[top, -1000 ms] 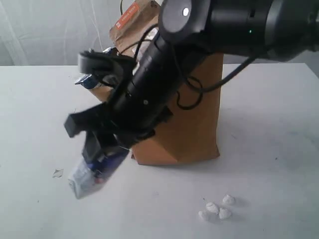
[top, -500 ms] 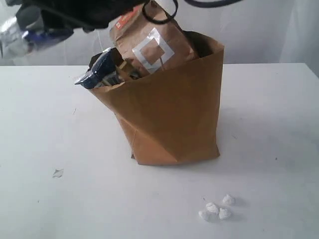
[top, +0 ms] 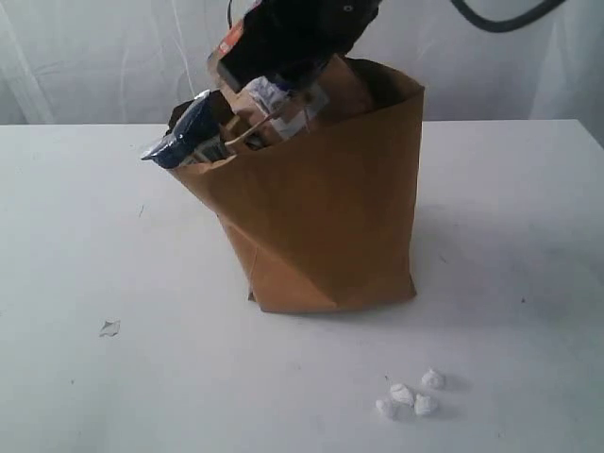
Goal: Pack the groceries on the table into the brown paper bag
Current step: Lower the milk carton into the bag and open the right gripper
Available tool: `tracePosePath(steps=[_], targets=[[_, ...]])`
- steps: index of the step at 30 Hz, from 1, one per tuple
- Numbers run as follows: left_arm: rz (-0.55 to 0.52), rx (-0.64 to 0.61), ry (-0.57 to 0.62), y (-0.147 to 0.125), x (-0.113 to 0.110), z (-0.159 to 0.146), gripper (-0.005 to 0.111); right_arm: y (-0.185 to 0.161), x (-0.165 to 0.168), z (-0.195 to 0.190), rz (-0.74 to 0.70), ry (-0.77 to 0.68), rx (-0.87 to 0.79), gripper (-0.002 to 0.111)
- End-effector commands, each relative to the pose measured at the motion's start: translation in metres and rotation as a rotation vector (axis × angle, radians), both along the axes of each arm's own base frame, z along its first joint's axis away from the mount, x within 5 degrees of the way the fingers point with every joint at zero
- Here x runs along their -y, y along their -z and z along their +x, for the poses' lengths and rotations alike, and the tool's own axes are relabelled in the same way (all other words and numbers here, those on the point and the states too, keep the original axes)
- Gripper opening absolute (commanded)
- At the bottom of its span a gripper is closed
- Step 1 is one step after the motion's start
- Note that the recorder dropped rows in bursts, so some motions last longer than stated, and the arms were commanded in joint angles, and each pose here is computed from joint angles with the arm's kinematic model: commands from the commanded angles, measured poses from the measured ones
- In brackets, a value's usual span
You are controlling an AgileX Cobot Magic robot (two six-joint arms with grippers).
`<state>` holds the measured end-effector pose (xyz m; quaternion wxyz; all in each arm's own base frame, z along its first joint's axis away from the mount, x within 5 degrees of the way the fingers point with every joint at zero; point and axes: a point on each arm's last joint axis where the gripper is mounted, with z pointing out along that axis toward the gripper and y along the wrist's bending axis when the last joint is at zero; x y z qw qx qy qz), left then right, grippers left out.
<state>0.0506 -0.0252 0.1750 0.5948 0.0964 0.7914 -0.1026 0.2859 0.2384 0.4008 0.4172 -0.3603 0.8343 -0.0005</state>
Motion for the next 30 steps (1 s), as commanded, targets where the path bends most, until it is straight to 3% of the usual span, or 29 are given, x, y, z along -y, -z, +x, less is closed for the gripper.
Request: tracePosePath(steps=[1, 10, 13, 16, 30], targets=[[-0.017, -0.004, 0.003, 0.001, 0.001, 0.000, 0.000, -0.006, 0.004, 0.003, 0.069, 0.091, 0.023, 0.028], [-0.017, -0.004, 0.003, 0.001, 0.001, 0.000, 0.000, 0.020, 0.000, 0.006, 0.008, 0.144, -0.132, 0.028], [-0.017, -0.004, 0.003, 0.001, 0.001, 0.000, 0.000, 0.020, 0.001, 0.005, -0.001, 0.149, -0.144, 0.041], [-0.017, -0.004, 0.003, 0.001, 0.001, 0.000, 0.000, 0.021, 0.001, 0.005, -0.005, 0.151, -0.145, 0.046], [-0.017, -0.004, 0.003, 0.001, 0.001, 0.000, 0.000, 0.023, 0.012, -0.001, -0.031, 0.286, -0.225, 0.046]])
